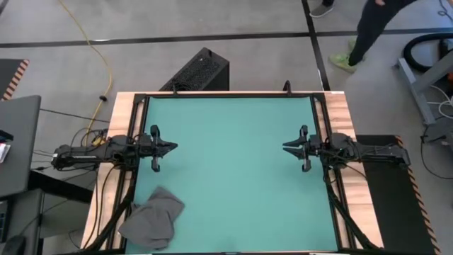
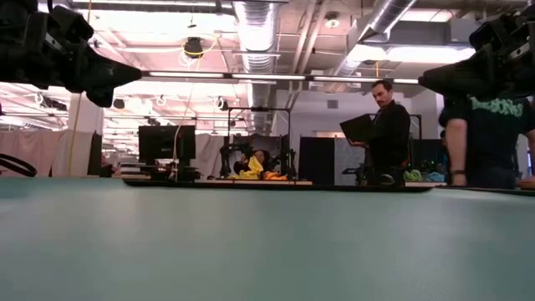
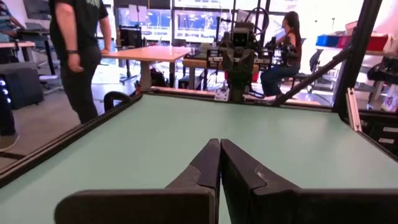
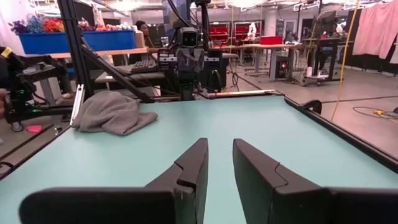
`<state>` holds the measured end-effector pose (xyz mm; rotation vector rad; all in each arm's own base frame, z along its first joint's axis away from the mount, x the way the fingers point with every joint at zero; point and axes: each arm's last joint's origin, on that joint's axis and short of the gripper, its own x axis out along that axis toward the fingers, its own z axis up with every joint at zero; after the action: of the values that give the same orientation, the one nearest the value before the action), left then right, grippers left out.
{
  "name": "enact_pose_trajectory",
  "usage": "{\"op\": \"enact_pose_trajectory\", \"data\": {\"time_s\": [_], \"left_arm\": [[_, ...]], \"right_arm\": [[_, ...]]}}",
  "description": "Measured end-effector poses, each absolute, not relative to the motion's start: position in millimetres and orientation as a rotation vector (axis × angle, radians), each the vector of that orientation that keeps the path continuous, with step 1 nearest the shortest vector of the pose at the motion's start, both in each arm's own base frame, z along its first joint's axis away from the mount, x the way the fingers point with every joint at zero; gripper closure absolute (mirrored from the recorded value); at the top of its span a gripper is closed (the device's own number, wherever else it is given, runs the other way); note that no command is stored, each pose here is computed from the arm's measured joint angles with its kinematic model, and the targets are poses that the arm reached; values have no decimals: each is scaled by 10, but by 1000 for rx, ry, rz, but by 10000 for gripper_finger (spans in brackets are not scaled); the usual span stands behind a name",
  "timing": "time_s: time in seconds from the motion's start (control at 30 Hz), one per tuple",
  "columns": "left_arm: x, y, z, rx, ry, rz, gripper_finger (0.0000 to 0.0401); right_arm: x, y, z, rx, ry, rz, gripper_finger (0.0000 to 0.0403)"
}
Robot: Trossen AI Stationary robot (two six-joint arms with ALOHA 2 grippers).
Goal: Roll towel into tight, uniform cylinder
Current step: Prepare the gray towel
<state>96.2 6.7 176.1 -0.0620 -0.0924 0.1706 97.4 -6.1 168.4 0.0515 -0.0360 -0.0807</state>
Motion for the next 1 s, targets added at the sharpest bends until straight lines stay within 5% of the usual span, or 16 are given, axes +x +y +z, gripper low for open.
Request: {"op": "enact_pose_trajectory", "data": {"time_s": [0.37,1.0], "left_arm": [[965,66,1739,-244,-84,163,401],[961,80,1743,-256,-96,211,401]], "right_arm": [[974,-58,1691,78,-43,-77,300],[974,-59,1692,81,-44,-78,300]]}}
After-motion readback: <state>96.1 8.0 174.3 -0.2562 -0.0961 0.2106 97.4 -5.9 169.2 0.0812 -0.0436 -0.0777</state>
